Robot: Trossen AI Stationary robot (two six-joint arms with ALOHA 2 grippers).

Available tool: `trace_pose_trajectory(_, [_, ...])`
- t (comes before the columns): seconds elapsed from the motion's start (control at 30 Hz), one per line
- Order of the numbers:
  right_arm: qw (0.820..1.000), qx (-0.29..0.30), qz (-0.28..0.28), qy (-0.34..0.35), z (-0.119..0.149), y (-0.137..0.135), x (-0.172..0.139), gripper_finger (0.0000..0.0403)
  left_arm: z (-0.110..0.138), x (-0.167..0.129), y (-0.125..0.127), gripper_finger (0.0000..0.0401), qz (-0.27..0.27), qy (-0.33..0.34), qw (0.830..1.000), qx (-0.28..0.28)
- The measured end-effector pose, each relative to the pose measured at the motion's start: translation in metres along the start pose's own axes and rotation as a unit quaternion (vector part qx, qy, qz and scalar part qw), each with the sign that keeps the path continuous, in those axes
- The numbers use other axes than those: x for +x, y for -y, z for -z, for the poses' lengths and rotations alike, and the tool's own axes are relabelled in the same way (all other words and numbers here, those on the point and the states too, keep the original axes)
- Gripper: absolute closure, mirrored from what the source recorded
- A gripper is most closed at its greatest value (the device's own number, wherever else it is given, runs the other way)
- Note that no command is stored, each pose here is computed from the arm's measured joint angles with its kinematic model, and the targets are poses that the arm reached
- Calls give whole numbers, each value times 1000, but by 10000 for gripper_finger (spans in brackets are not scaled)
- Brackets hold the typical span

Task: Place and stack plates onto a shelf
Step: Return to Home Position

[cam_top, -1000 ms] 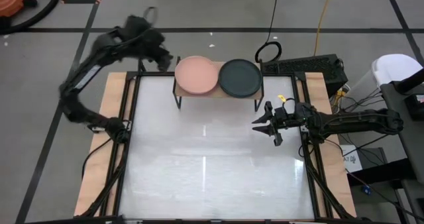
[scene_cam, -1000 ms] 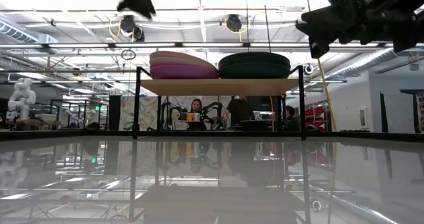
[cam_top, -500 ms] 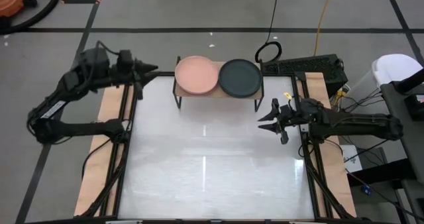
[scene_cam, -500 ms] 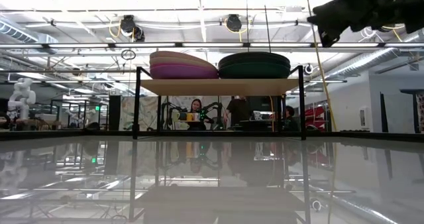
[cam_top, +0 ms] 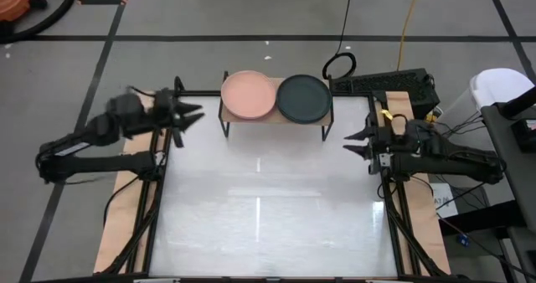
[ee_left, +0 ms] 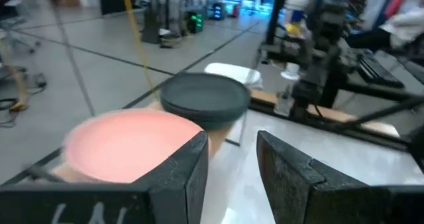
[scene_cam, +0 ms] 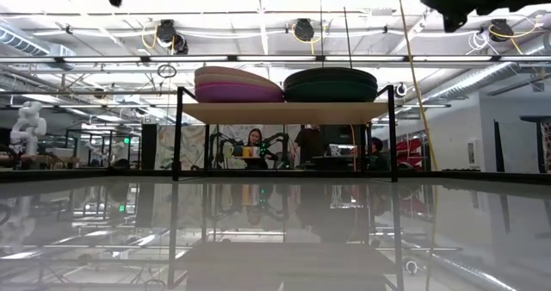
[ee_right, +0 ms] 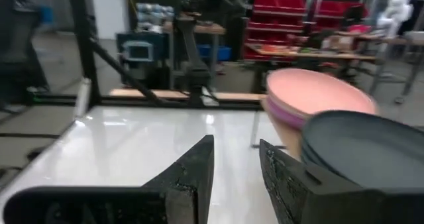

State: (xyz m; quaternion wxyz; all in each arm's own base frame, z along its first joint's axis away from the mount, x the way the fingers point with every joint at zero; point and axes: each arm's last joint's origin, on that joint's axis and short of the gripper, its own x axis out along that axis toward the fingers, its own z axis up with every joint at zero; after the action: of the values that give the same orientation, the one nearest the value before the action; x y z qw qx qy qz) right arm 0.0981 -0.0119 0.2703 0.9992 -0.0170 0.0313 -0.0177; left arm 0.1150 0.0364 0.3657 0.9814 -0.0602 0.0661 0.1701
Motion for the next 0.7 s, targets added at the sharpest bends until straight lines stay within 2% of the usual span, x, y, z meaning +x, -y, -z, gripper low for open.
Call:
trace_pose_trajectory(0.13, [999, -12, 21, -28, 7, 0, -6, 298, 25, 14, 7, 268, 34, 9, 999, 25])
trace_pose_trajectory(0.27, [999, -8, 18, -37, 11, -1, -14, 298, 30, 12, 15, 268, 66, 11, 996, 55])
trace_pose_trajectory(0.4, [1000, -11, 20, -3, 5, -2, -28, 298, 10, -15, 17, 268, 84, 74, 991, 77])
trace_pose_trajectory(0.47, [999, -14, 21, 24, 2, -3, -36, 298, 8, -28, 14, 268, 84, 97, 988, 85])
trace_pose_trajectory(0.63, [998, 3, 20, 57, 2, -4, -43, 298, 30, -38, 9, 268, 69, 121, 987, 82])
trace_pose_trajectory(0.7, [998, 7, 4, 69, 5, -5, -40, 298, 41, -36, 8, 268, 66, 138, 985, 81])
